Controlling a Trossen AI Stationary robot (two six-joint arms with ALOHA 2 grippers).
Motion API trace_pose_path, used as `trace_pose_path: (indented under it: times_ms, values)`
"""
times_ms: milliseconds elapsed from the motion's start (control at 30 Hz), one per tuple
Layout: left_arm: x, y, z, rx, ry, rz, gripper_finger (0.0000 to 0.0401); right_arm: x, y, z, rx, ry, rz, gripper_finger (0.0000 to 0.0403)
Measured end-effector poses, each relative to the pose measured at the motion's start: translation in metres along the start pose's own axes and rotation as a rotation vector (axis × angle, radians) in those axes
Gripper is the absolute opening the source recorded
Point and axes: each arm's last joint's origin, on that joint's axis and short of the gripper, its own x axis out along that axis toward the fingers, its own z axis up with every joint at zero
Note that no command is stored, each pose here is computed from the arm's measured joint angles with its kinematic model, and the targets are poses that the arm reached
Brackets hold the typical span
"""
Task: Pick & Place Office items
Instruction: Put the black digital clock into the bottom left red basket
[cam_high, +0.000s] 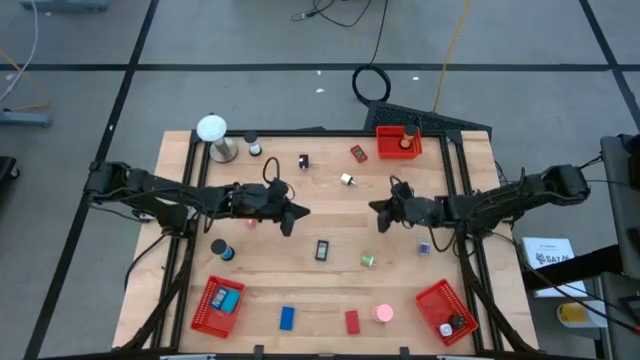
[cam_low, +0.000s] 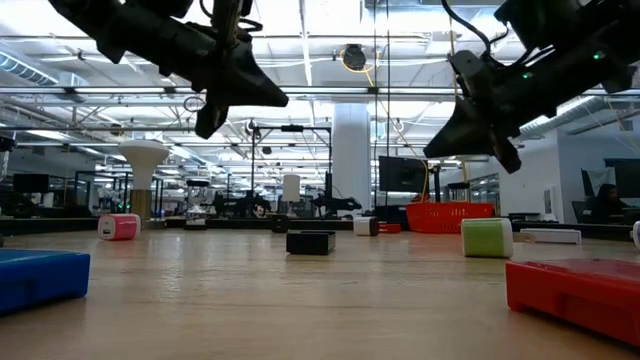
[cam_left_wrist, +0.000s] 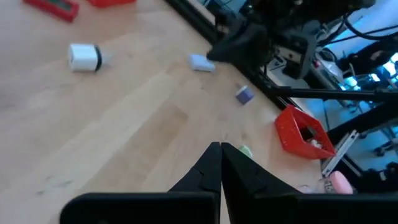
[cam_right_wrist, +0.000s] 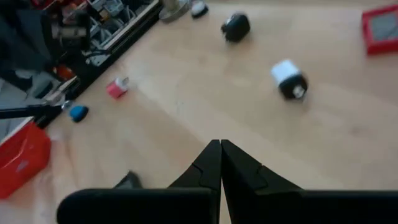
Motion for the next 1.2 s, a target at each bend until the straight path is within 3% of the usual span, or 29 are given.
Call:
trace_pose_path:
  times_ms: [133, 333, 533, 700, 900, 1200]
  values:
    - [-0.002, -0.009, -0.012, -0.011, 0.091, 0.070, 0.0003, 0.003, -0.005, 0.006, -0.056, -0.025, -0.021, 0.0000]
    - [-0.014, -0.030, -0.017, -0.031, 0.190, 0.329, 0.0003, 0.006, -0.008, 0.010, -0.104, 0.020, 0.027, 0.0000]
    - [-0.020, -0.053, -0.019, -0.136, 0.224, 0.413, 0.0003, 0.006, -0.007, 0.010, -0.189, 0.080, 0.106, 0.0000]
    - [0.003, -0.061, -0.026, -0.271, 0.211, 0.489, 0.0012, 0.006, -0.006, 0.008, -0.229, 0.124, 0.157, 0.0000]
    - [0.051, -0.061, -0.036, -0.435, 0.246, 0.569, 0.0078, 0.006, -0.005, 0.006, -0.231, 0.161, 0.207, 0.0000]
    - [0.108, -0.071, -0.048, -0.410, 0.309, 0.604, 0.0217, 0.005, -0.004, 0.005, -0.247, 0.193, 0.251, 0.0000]
